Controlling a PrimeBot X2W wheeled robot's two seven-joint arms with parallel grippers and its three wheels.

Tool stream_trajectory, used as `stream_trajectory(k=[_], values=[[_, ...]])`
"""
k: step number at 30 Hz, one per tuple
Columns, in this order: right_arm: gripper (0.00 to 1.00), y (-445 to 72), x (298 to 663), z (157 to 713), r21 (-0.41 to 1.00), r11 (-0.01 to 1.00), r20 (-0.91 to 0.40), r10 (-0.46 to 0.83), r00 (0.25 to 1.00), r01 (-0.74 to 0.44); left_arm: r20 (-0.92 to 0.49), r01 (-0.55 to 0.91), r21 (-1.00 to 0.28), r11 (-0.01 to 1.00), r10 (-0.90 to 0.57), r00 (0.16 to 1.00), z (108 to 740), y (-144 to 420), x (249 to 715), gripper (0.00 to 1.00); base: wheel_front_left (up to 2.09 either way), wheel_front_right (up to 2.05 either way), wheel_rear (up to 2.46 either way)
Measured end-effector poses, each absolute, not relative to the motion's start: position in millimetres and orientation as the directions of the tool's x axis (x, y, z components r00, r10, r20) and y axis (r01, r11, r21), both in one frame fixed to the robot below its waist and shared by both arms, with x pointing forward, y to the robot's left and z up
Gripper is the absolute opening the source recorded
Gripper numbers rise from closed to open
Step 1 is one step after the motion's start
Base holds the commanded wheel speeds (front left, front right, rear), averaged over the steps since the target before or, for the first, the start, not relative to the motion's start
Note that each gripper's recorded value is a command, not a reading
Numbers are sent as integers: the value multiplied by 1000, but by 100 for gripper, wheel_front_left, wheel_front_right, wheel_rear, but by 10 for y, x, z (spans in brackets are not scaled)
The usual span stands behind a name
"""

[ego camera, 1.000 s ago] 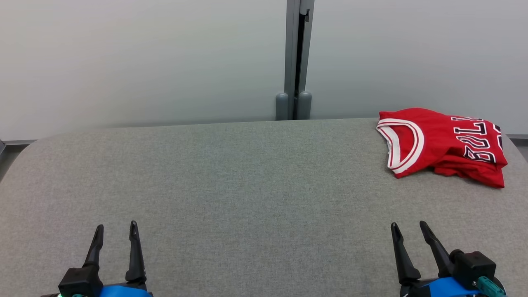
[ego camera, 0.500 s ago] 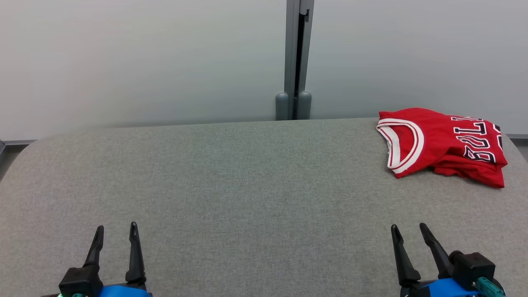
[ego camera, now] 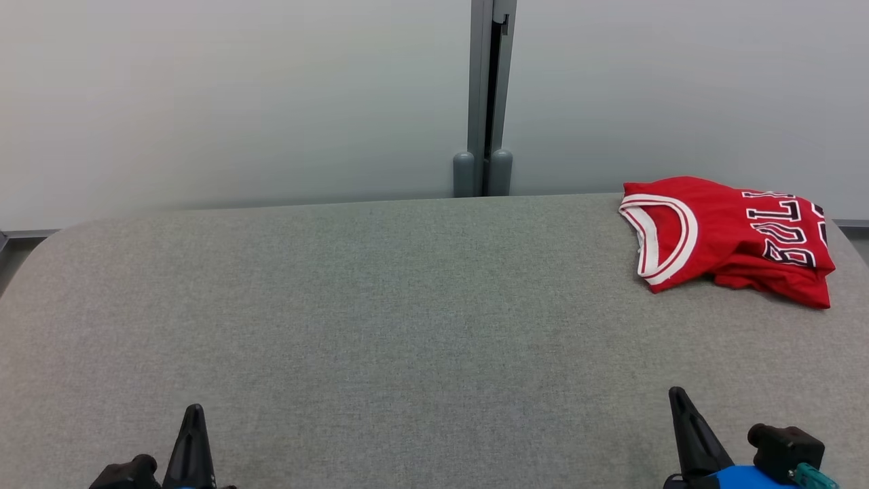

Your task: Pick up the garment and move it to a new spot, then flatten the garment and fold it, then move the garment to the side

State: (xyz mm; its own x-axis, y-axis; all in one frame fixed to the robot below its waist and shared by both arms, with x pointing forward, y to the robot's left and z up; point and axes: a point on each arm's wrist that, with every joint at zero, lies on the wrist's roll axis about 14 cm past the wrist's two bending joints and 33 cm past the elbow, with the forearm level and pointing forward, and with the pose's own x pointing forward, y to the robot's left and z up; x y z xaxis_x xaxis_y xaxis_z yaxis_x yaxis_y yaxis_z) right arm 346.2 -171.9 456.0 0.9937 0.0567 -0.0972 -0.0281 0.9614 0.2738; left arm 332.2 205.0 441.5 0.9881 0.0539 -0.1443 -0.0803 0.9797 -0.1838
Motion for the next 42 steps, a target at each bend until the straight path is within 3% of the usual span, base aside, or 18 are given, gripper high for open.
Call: stream_trajectory(k=[21,42], values=[[0,-1859,3527,4594,578,813,-118,-6,993,74,-149,-152,-522,839,86,985,4505,2089,3434,0,0,0,0],[0,-1919,3646,4716,778,621,-104,-21,994,95,-139,-158,-748,645,80,987,4621,2085,3564,0,0,0,0]])
